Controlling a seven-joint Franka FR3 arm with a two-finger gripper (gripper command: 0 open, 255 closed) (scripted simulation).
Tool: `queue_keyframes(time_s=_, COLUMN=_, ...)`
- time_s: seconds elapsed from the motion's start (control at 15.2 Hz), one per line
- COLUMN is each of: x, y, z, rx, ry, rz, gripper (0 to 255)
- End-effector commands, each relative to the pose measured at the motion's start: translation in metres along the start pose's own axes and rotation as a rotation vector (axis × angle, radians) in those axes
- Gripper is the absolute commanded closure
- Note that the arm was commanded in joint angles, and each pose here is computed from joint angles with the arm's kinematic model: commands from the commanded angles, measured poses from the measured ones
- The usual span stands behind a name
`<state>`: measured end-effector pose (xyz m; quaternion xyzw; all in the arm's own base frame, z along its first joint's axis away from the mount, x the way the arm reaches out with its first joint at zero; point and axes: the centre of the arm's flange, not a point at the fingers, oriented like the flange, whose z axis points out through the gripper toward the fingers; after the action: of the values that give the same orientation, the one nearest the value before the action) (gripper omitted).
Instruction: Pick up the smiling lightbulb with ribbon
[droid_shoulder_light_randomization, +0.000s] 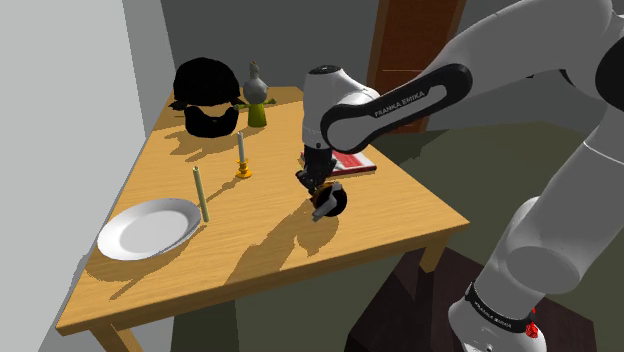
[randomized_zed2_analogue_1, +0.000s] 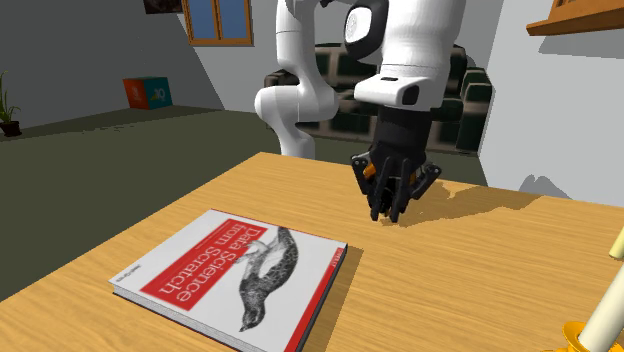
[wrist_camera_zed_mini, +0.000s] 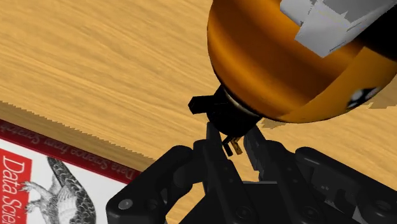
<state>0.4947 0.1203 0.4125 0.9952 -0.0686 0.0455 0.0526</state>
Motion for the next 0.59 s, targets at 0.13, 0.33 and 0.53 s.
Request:
queue_keyframes(time_s=0.13, x=0.001, y=0.001, z=-0.018, rx=0.0, ry=0.0, rz=0.0, gripper=255)
queue_keyframes(time_s=0.33, x=0.003, y=0.003, z=-0.034, rx=0.0, ry=0.0, rz=0.0, gripper=255)
queue_keyframes(time_s=0.53, x=0.004, y=0.005, z=-0.049, rx=0.0, ry=0.0, rz=0.0, gripper=255)
